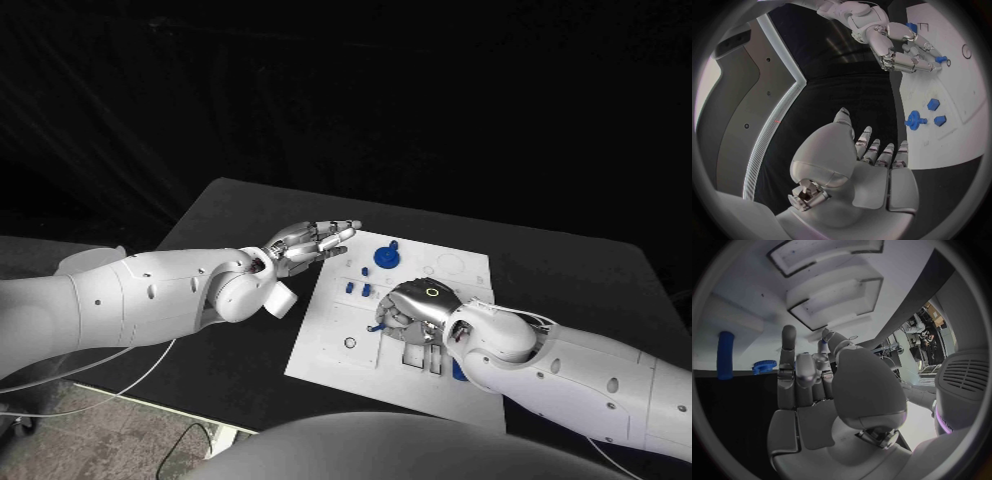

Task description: Assemble the parts on the task board

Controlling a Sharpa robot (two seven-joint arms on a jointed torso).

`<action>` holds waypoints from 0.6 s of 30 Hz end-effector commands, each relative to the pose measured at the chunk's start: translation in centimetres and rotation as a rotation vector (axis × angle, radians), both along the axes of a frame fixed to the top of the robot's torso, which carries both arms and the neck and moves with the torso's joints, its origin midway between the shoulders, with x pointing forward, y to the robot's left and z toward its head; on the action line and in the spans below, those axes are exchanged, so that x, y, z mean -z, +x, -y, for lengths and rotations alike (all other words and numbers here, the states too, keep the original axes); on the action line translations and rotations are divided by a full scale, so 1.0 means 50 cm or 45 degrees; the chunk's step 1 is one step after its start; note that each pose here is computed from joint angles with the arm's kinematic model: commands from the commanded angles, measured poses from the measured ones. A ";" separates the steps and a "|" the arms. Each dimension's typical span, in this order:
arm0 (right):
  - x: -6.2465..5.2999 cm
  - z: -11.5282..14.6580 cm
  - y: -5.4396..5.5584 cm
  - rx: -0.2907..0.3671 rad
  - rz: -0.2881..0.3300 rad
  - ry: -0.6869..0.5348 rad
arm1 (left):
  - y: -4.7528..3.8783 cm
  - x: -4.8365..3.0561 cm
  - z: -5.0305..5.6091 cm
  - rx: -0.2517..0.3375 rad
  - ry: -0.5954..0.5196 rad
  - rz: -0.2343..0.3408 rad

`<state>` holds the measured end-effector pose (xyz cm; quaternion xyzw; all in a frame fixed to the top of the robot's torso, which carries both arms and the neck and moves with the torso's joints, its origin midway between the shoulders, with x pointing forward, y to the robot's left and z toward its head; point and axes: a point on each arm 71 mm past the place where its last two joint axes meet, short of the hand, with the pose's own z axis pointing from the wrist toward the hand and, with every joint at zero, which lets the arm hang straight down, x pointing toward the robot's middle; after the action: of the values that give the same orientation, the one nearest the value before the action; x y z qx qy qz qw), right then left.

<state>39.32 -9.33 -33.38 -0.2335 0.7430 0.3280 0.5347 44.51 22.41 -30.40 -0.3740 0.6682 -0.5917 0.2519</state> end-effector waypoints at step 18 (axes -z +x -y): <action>-0.077 0.026 0.008 0.059 0.043 0.096 | -0.025 -0.038 -0.020 -0.059 0.110 0.349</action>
<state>39.67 -10.61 -29.51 -0.2078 0.7214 0.3440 0.5639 43.38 23.40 -29.17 -0.3406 0.6531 -0.5981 0.3156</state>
